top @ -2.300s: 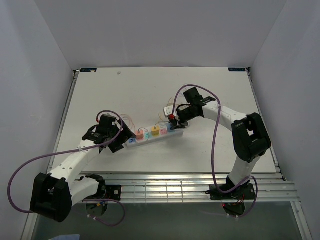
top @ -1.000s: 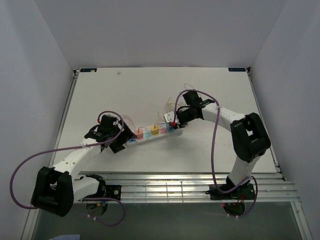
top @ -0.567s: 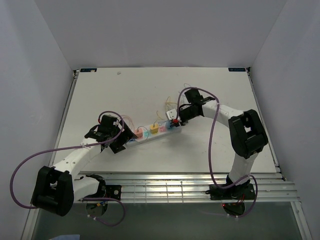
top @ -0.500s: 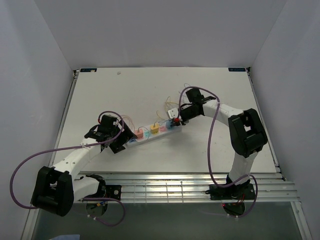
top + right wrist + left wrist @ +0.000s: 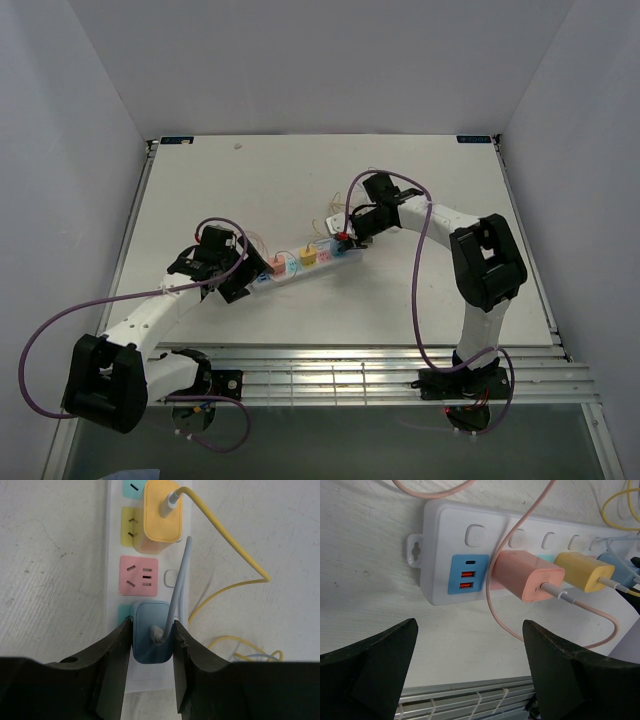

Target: Insert the plug

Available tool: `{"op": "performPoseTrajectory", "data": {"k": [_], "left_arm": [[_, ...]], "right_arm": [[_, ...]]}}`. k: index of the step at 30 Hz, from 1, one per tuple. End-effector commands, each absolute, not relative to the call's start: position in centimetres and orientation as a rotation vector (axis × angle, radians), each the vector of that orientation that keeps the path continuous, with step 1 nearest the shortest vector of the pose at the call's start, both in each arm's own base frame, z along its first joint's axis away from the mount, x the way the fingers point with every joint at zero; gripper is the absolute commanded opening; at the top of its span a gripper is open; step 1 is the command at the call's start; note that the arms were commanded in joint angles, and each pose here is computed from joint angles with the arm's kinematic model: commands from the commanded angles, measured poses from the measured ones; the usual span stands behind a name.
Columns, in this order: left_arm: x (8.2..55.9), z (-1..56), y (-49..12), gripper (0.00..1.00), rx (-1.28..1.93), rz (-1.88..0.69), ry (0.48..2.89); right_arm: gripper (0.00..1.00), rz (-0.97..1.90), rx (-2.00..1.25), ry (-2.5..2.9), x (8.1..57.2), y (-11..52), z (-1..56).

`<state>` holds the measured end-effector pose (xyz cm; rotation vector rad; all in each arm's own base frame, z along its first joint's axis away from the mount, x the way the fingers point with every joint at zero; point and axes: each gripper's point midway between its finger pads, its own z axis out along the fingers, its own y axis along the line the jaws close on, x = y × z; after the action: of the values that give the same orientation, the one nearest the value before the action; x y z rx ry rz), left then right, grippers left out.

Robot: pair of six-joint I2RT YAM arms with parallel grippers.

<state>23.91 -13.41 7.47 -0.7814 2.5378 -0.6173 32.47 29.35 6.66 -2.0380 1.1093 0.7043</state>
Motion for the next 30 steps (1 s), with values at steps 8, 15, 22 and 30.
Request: {"op": "performPoseTrajectory", "data": {"k": [8,15,22,30], "left_arm": [[25.1,9.1,-12.6,0.97,-0.761,-0.579,2.478],[25.5,9.6,-12.5,0.97,-0.754,-0.578,2.467],[25.8,10.6,-12.4,0.97,-0.739,-0.588,2.431],[28.1,13.3,-12.6,0.98,-0.684,-0.613,2.329]], "right_arm": [[0.08,0.543,-2.437,1.57,28.2,20.4,-6.1],[0.08,0.521,-2.425,1.563,28.6,20.1,-6.5],[0.09,0.548,-2.332,1.512,29.6,22.0,-3.7],[0.2,0.61,-2.12,1.37,32.3,26.9,4.2]]}}
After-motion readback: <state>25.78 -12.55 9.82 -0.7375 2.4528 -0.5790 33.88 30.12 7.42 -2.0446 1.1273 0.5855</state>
